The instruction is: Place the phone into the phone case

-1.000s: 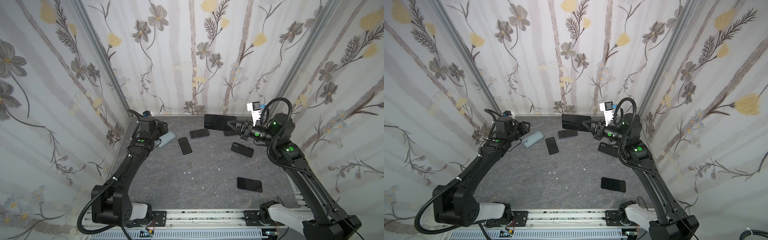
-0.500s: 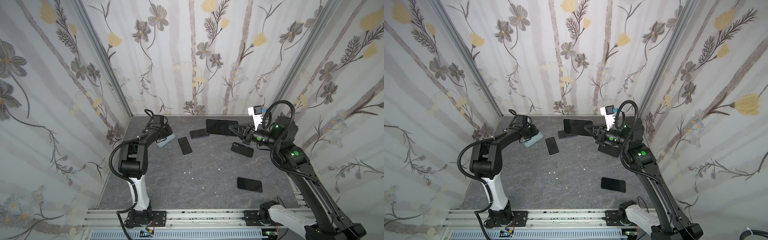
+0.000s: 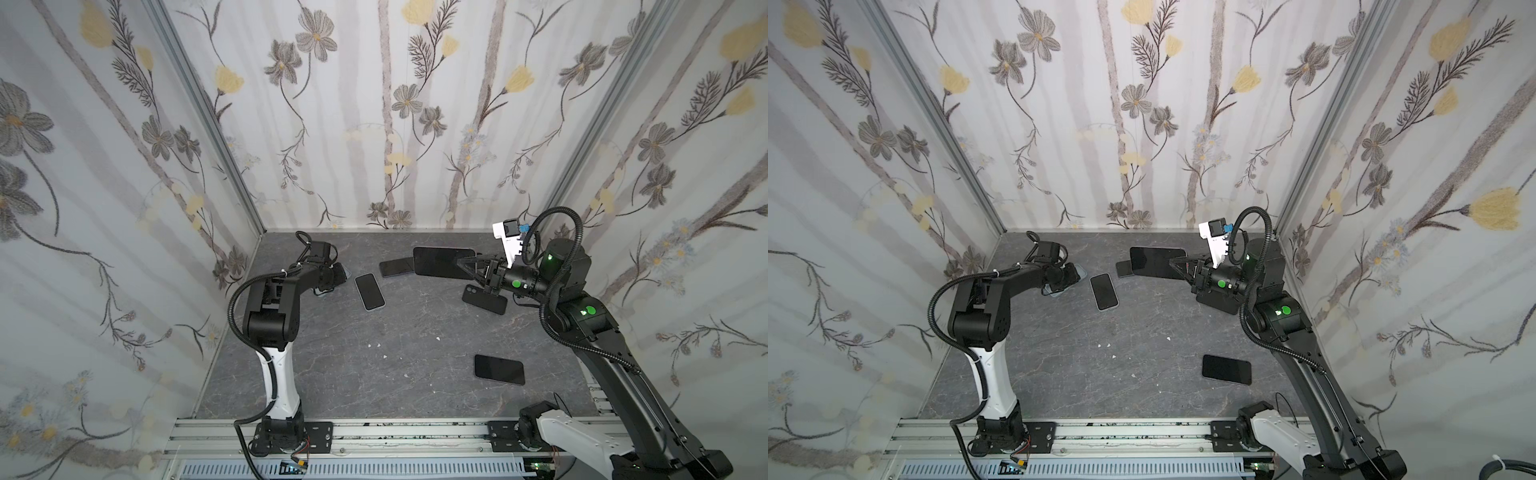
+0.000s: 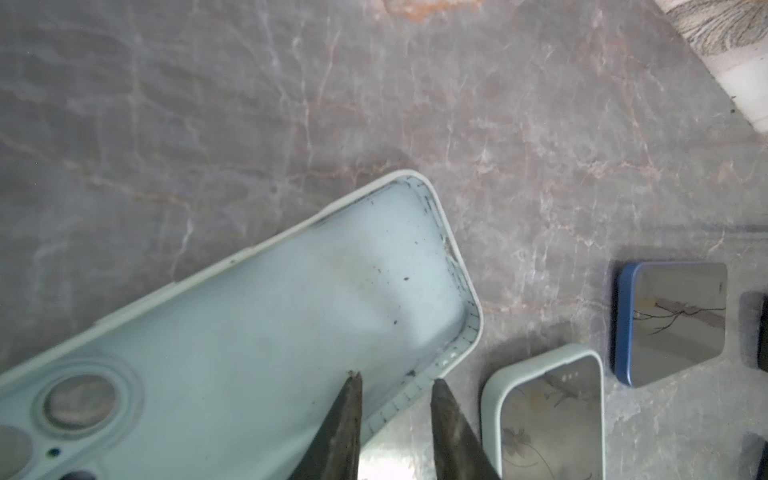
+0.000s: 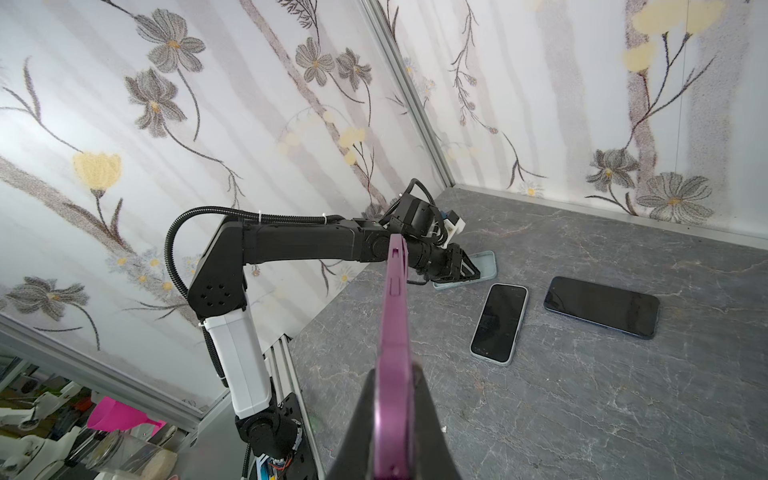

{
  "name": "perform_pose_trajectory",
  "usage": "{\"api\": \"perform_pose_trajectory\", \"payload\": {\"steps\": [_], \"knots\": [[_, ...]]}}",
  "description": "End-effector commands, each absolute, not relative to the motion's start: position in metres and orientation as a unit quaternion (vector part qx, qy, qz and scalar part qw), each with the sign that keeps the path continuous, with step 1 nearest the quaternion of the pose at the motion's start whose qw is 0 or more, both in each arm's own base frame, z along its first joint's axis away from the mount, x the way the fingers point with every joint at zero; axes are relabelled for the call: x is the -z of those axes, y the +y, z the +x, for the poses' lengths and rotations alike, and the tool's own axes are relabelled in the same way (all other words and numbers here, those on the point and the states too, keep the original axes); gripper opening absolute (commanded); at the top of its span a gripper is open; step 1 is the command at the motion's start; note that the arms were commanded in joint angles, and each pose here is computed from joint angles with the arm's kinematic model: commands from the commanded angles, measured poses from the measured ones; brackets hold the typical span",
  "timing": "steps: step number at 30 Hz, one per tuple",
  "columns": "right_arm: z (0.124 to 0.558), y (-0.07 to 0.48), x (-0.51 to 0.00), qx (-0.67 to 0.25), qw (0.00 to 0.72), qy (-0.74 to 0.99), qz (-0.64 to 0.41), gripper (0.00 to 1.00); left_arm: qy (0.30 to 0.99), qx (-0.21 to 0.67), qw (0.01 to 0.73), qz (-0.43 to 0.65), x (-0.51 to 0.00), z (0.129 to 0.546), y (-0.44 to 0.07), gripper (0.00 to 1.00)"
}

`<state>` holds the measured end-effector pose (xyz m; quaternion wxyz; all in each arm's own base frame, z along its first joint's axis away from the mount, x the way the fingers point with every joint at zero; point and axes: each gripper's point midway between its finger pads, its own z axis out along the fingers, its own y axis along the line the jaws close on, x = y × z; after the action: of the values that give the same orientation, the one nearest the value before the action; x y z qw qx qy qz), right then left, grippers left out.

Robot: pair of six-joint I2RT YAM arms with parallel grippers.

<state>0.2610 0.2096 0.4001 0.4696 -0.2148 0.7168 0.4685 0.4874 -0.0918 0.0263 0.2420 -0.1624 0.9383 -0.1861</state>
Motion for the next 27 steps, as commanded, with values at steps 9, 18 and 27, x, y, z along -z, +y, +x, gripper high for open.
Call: {"api": "perform_pose_trajectory", "payload": {"steps": [9,18,27], "knots": [[0.260,0.214,-0.403,-0.476,0.481,0.697,-0.237,0.05,0.963,0.152,0.173,-0.139,-0.003,0.387,-0.080,0.32],[0.266,0.221,-0.393,-0.488,0.465,0.698,-0.244,0.05,0.959,0.207,0.164,-0.104,-0.026,0.326,-0.097,0.30],[0.269,0.225,-0.391,-0.496,0.458,0.696,-0.246,0.05,0.934,0.106,0.273,-0.205,-0.081,0.325,-0.031,0.37]]}}
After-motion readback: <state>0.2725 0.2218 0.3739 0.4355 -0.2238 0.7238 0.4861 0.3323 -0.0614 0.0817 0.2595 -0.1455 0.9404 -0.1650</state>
